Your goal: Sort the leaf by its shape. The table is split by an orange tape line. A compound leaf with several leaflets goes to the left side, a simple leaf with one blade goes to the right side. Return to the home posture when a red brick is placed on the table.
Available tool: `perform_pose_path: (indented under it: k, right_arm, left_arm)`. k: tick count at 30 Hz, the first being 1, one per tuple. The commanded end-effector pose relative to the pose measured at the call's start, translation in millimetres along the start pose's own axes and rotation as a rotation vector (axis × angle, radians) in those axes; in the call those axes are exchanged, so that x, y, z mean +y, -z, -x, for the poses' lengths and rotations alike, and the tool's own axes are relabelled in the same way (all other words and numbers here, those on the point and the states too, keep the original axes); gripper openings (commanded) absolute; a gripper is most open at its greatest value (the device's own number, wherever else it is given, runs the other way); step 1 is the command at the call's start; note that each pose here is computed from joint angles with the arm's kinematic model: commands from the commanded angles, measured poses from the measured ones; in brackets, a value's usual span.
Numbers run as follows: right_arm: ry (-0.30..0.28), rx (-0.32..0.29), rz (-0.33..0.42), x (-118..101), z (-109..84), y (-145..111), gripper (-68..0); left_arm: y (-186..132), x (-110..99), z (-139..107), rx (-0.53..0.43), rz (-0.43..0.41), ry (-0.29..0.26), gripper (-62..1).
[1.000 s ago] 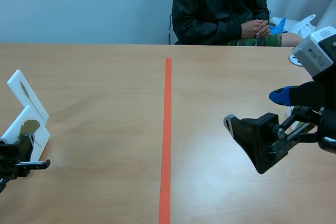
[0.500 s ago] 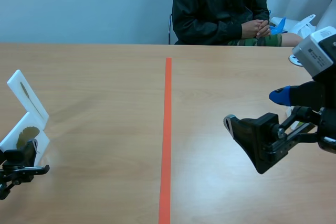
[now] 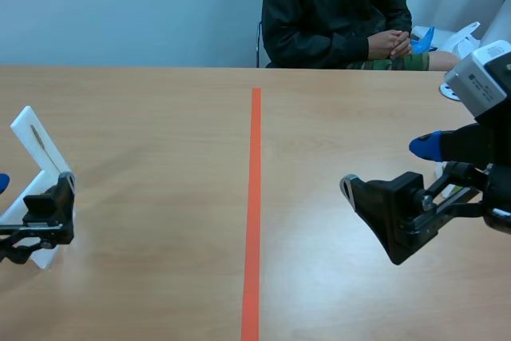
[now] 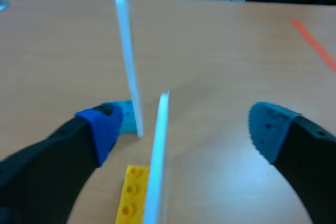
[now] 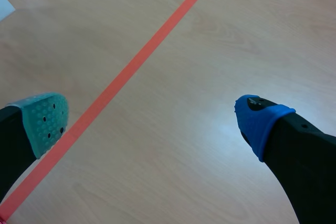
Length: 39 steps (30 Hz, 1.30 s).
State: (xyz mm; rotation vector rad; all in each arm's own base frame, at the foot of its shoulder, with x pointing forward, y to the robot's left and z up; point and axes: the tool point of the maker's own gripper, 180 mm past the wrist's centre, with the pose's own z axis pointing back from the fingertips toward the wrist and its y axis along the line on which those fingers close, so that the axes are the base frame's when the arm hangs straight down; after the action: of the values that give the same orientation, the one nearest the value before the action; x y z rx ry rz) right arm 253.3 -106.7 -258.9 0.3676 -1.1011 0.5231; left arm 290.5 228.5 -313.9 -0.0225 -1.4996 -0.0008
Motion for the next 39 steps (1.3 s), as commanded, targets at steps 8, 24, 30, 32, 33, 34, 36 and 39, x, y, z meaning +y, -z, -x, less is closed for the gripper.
perform_pose_path:
  k: [8, 24, 30, 32, 33, 34, 36, 39]
  right_arm:
    - [-0.004, -0.018, -0.005, 0.2, -4.0, -0.8, 0.4]
    - [-0.01, -0.014, -0.003, -0.2, -3.2, -0.8, 0.4]
    - [-0.01, -0.013, -0.003, -0.2, -3.2, -0.8, 0.4]
    - [-0.009, -0.006, -0.003, -0.1, -2.0, -0.9, 0.4]
    - [-0.005, -0.001, -0.004, -0.1, -1.5, -1.2, 0.4]
    - [0.002, 0.001, -0.006, 0.2, -1.3, -1.5, 0.4]
    - [0.009, 0.003, -0.009, 0.7, -1.7, -2.9, 0.4]
    - [0.005, -0.002, -0.004, 0.5, -5.0, -7.2, 0.4]
  left_arm:
    - [-28.2, -47.6, -63.8, -0.088, 0.269, 0.038, 1.4]
    - [-86.7, -160.2, -81.1, 0.122, 0.704, 0.028, 1.4]
    - [-80.8, -170.0, -77.3, 0.124, 0.673, 0.014, 1.4]
    - [-76.3, -170.0, -76.5, 0.127, 0.653, 0.015, 1.4]
    - [-74.6, -170.3, -74.9, 0.133, 0.649, 0.017, 1.4]
    - [-72.8, -169.8, -73.2, 0.139, 0.642, 0.019, 1.4]
    - [-70.5, -169.3, -70.3, 0.15, 0.635, 0.024, 1.4]
    - [-69.2, -168.2, -69.2, 0.152, 0.63, 0.025, 1.4]
